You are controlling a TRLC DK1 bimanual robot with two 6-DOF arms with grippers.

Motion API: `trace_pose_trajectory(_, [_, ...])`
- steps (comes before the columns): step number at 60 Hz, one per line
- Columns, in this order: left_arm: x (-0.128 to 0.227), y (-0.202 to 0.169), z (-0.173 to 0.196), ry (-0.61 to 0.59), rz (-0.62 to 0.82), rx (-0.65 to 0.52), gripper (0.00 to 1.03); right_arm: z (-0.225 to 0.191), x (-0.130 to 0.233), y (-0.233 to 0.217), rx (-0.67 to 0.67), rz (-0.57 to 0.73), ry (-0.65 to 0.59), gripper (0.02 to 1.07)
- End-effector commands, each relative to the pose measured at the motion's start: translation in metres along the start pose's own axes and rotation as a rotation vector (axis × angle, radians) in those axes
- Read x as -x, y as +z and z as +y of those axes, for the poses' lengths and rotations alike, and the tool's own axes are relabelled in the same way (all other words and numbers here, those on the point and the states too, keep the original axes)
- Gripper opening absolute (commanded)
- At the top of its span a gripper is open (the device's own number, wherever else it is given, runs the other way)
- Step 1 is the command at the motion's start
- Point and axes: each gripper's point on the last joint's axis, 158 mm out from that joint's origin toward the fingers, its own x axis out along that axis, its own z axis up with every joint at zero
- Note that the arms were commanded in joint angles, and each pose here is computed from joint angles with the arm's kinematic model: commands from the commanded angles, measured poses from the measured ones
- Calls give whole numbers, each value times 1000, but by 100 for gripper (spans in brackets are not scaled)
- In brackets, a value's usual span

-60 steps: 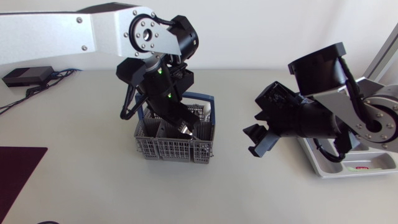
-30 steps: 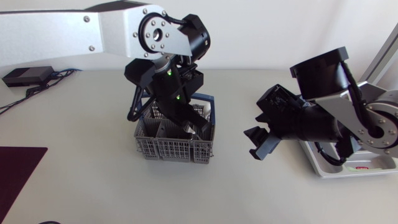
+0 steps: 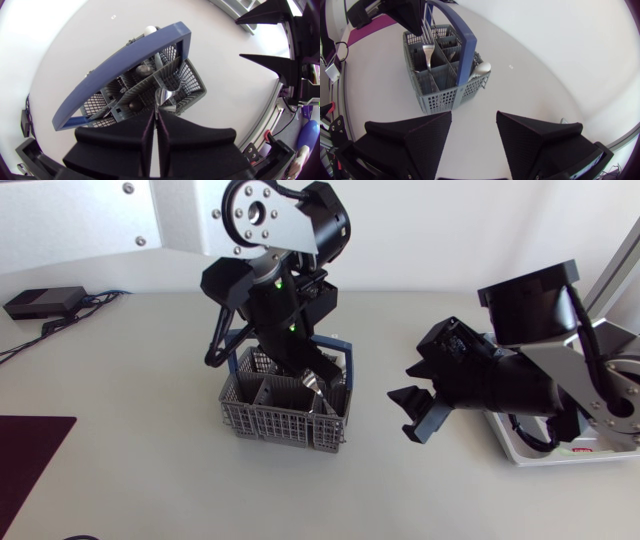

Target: Sort the cutlery from the basket into the organizer compartments.

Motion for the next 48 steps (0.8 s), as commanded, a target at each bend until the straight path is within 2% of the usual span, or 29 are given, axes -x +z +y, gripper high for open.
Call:
trace_pose_trajectory(1, [22, 11, -5, -14, -59, -14, 4, 15, 1, 4, -8, -32, 35, 68])
trace_pose_trajectory(10, [39, 20, -3, -13, -105, -11, 4, 35, 2, 22, -2, -81, 107, 68])
trace_pose_trajectory(31, [67, 14, -1, -12, -128, -30, 4, 65, 2, 54, 30, -145, 166, 68])
trace_pose_trajectory(48, [71, 9, 3, -8, -128, -21, 4, 77, -22, 82, 80, -180, 106, 68])
